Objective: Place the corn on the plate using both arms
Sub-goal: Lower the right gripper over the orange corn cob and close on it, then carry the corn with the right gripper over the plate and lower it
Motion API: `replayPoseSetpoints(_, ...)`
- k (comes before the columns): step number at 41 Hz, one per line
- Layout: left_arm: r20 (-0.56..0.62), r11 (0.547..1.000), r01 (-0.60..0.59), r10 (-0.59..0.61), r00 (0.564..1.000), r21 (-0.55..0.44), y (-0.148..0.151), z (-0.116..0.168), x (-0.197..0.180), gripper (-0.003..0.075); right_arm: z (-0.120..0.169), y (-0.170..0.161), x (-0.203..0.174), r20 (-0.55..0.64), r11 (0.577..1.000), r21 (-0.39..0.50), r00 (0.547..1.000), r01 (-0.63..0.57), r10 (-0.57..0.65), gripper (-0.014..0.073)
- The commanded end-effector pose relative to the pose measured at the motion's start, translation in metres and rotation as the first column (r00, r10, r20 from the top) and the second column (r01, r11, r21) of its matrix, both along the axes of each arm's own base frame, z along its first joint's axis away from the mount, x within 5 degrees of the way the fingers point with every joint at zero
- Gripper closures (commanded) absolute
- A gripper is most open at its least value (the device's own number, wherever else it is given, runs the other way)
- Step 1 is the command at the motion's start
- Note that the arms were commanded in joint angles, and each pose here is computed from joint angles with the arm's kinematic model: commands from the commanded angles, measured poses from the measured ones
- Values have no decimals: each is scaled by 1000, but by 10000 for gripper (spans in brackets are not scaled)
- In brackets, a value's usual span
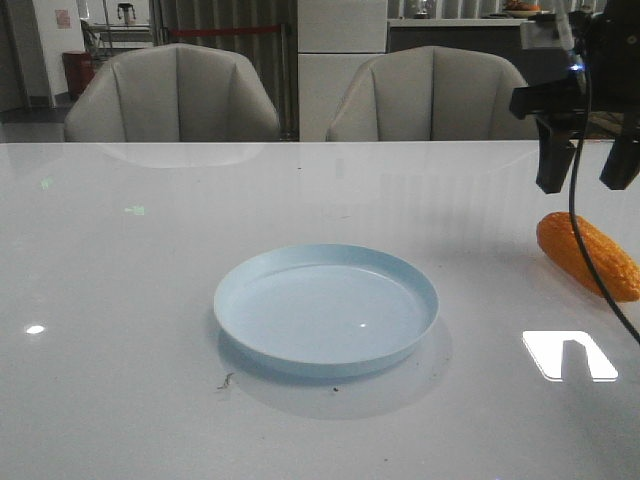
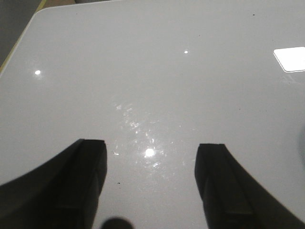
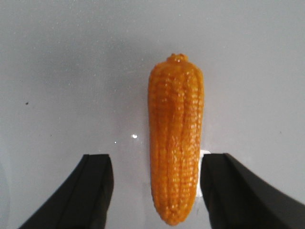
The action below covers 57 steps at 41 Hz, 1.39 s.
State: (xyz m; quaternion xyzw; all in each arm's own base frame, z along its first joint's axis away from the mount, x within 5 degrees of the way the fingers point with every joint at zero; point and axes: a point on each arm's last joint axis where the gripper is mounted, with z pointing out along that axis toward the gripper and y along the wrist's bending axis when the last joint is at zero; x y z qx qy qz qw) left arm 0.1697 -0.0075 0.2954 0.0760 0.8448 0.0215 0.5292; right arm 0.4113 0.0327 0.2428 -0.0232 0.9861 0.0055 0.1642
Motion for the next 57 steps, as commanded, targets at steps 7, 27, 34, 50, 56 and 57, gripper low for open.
replayPoseSetpoints(7, 110, 1000, -7, 10, 994, -21, 0, 17, 2, 265, 16, -13, 26, 21, 991, -134, 1000, 7, -5, 85)
replayPoseSetpoints(27, 110, 1000, -7, 10, 994, -21, 0, 17, 2, 265, -15, -12, 40, -23, 1000, -11, 999, 30, -30, 85)
replayPoseSetpoints(34, 116, 1000, -7, 9, 993, -19, 0, 18, 2, 265, -24, -11, 41, -52, 1000, -5, 998, 29, -30, 118)
replayPoseSetpoints(50, 129, 1000, -7, 9, 992, -18, 0, 19, 2, 265, -23, -10, 40, -53, 1000, -6, 999, -3, 3, 541)
replayPoseSetpoints(56, 148, 1000, -7, 10, 989, -18, 0, 20, 3, 265, -7, 1, 37, -14, 991, 0, 991, -135, 135, 529)
replayPoseSetpoints(57, 149, 1000, -7, 10, 989, -19, 0, 21, 3, 265, -2, 5, 36, -4, 988, 13, 988, -156, 156, 529)
